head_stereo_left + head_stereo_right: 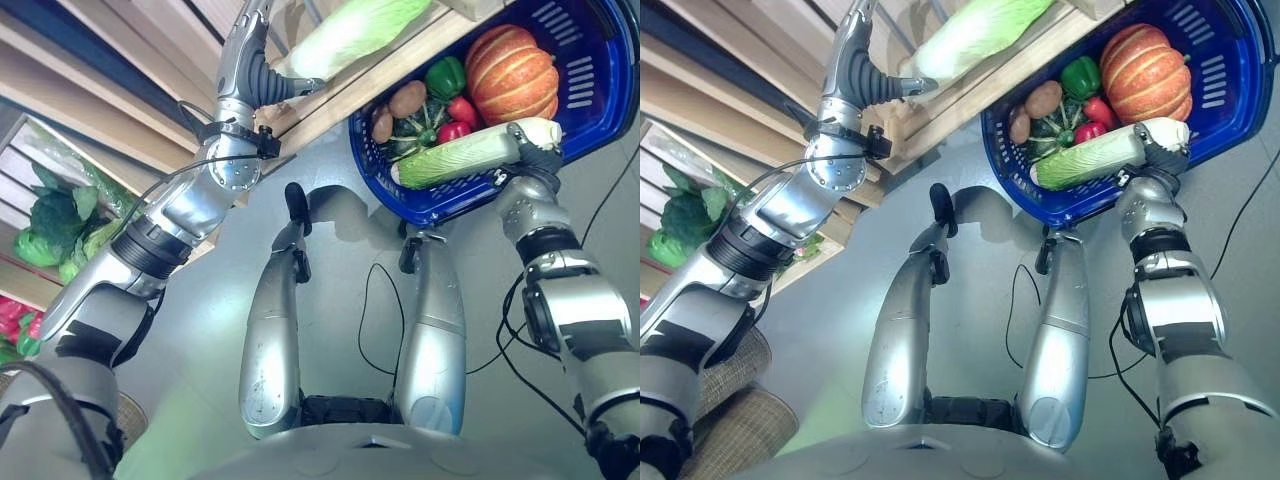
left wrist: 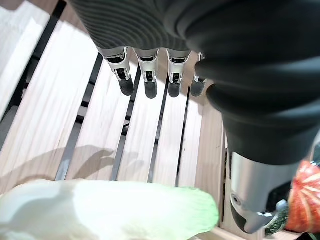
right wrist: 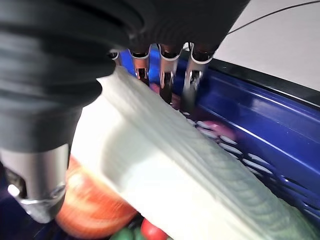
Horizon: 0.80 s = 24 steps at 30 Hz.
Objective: Pick up fruits and vegetables into the basket
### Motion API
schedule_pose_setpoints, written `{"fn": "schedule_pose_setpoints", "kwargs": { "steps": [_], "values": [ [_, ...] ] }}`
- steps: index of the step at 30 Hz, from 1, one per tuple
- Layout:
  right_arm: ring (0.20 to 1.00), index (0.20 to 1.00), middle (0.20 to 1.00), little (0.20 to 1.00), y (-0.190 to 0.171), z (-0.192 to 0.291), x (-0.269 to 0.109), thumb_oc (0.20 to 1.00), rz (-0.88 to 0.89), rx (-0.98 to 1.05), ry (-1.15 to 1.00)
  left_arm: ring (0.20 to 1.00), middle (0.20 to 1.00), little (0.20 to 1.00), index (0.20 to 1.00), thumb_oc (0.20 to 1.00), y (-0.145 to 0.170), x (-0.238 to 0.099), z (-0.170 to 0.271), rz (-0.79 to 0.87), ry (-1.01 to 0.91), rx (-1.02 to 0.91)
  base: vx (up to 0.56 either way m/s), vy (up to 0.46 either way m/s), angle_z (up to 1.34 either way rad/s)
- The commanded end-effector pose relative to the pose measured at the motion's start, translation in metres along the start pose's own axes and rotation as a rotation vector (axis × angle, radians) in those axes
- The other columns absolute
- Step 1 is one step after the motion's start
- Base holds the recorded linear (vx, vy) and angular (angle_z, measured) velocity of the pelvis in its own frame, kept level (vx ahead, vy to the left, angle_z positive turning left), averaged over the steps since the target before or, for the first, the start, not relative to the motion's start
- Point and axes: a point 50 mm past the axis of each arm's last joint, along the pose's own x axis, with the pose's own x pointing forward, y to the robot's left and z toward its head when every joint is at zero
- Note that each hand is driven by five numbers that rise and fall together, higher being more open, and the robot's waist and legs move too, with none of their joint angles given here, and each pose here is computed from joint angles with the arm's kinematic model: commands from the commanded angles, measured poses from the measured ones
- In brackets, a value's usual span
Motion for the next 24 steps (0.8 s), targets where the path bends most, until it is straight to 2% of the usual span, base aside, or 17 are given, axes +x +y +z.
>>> {"fn": "schedule_pose_setpoints", "kwargs": {
  "steps": [1,5,11,24],
  "values": [
    [1.000,1.000,1.000,1.000,-0.009,0.009,-0.015,1.000,0.014,-0.109,-0.207,1.000,1.000,1.000,1.000,1.000,0.019,0.008,-0.008,0.156,0.067,-0.028,0.01,0.082,-0.20],
    [1.000,1.000,1.000,1.000,0.003,0.019,-0.060,1.000,0.219,-0.141,-0.444,1.000,1.000,1.000,1.000,1.000,0.026,0.000,-0.043,0.218,0.239,0.031,0.03,0.103,-0.19],
    [1.000,1.000,1.000,1.000,-0.002,0.045,-0.100,1.000,0.471,-0.151,-0.686,1.000,1.000,1.000,1.000,1.000,0.031,-0.012,-0.083,0.215,0.396,0.101,0.04,0.123,-0.23],
    [1.000,1.000,1.000,1.000,-0.001,0.063,-0.115,1.000,0.691,-0.250,-0.744,1.000,1.000,1.000,1.000,1.000,0.030,-0.048,-0.158,0.170,0.775,0.155,0.03,0.049,-0.12]
  ]
}}
